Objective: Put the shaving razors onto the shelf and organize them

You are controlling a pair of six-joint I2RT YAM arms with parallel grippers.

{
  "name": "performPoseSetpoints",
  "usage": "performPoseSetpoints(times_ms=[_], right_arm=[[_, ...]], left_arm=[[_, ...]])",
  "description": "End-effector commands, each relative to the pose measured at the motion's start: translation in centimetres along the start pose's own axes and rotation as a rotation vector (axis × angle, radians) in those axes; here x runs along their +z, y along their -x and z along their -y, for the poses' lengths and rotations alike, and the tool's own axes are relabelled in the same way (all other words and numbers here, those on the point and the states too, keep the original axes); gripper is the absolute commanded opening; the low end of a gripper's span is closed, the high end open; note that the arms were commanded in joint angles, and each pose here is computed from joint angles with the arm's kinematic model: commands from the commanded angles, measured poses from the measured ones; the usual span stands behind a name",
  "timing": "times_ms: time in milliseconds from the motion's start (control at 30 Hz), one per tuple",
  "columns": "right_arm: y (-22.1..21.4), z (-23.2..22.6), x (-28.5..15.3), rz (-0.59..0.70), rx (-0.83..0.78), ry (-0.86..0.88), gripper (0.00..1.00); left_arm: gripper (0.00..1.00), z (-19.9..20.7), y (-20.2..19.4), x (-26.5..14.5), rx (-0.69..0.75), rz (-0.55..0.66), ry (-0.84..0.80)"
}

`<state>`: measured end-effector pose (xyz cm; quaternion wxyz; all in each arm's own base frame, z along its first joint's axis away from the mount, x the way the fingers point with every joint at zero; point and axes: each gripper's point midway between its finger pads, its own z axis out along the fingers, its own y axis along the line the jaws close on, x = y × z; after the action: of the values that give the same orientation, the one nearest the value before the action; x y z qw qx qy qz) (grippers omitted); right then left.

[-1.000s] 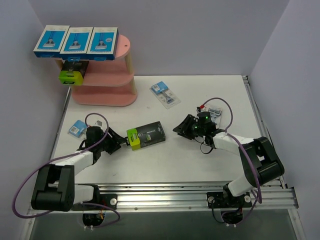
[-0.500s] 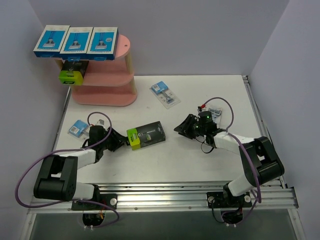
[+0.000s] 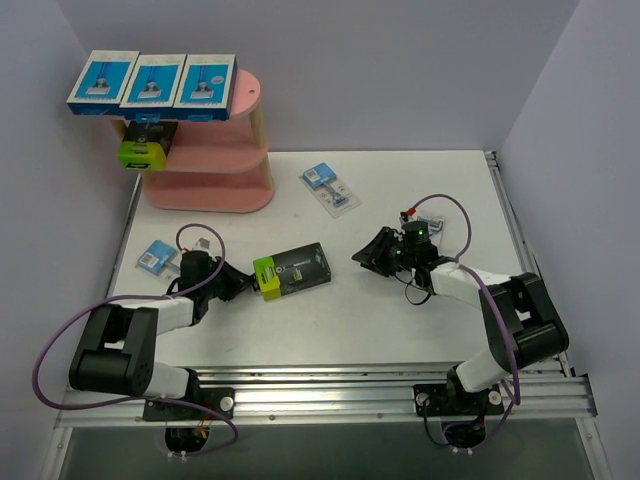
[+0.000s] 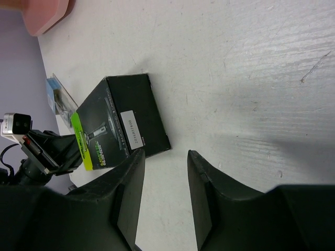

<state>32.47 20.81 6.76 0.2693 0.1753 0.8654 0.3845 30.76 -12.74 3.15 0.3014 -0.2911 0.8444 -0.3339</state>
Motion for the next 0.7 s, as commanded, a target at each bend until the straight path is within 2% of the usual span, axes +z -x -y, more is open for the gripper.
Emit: performPoseSetpoints(times_ms=[0,333,467,667], right_arm=[[0.1,0.1,0.0,-0.009,-0.016,0.012,0.34],[-0.1,0.5,-0.3,-0.011,-0.006,0.010,0.34],[-0.1,0.3,-0.5,-0.006,-0.004,0.021,0.33],[0.1,-0.3,-1.0,0.008,-0.007,0.036,0.34]], left_arm=[[0.18,0.0,0.3,0.4,0.006,0.015,-0.001],[0.02,0.7,0.1,-0.5,0.025,0.011,-0.026],[0.02,1.5,0.6,-1.8,0.039,0.033,-0.030],[0.02,5.8,2.8,-5.4,0.121,0.117,-0.103]])
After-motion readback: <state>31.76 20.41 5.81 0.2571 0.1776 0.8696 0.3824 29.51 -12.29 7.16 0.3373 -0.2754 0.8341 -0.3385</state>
